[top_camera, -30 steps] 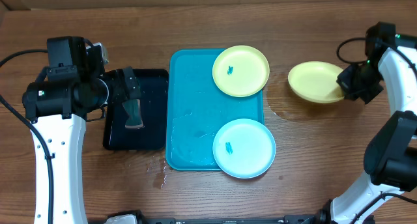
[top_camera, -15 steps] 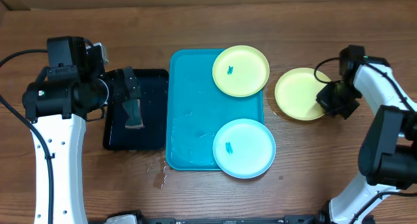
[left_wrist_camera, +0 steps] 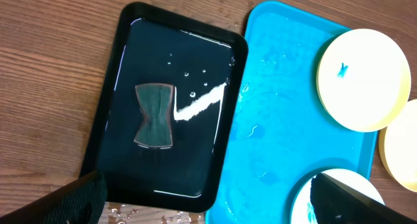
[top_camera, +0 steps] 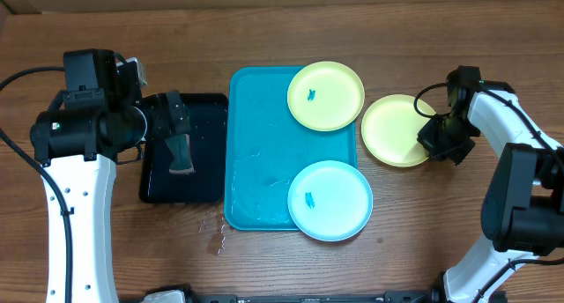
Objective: Clean dirty plates on tray and stack at the side
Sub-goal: 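Move the right gripper to the light-blue plate and pinch its rim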
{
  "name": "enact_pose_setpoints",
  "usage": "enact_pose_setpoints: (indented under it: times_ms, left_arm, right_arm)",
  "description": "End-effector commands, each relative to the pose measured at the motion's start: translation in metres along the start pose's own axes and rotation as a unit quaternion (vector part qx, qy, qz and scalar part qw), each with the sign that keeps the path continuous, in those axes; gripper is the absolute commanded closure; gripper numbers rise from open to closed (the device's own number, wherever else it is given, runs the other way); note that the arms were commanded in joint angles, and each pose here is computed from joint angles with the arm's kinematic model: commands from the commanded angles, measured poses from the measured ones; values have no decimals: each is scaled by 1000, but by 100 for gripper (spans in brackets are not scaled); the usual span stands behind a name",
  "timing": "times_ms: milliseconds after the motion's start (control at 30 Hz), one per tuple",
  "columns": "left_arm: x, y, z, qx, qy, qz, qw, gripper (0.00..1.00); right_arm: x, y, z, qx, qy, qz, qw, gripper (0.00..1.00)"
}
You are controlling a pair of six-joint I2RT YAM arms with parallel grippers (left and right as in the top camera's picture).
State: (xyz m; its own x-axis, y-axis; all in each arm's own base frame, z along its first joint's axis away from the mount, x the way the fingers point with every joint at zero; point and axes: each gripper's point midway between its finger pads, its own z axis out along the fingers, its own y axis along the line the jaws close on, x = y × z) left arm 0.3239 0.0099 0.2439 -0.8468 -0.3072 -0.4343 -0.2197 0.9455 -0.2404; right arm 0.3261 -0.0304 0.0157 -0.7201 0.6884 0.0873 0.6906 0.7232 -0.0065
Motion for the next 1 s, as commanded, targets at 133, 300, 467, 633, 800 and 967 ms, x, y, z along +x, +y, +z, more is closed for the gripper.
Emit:
enact_pose_setpoints:
  times_ms: [133, 300, 467, 633, 800, 967]
  left_arm:
    - [-2, -3, 0, 6, -2, -1, 1000, 0]
    - [-2, -3, 0, 6, -2, -1, 1000, 0]
    - [-3, -4, 0, 6, -2, -1, 1000, 0]
    - [-3, -3, 0, 6, -2, -1, 1000, 0]
    - [-3, -4, 0, 6, -2, -1, 1000, 0]
    - [-3, -4, 0, 6, -2, -1, 1000, 0]
  right_arm:
    - [5, 5, -4, -16, 1, -4, 1000, 95]
    - [1, 9, -5, -24, -7, -4, 1000, 83]
    - [1, 8, -5, -22, -8, -10, 1000, 65]
    - [7, 15, -33, -45, 24, -65, 997, 63]
    - [35, 18, -88, -63, 78, -148, 984, 52]
    - [70, 1, -91, -25, 145, -153, 977, 48]
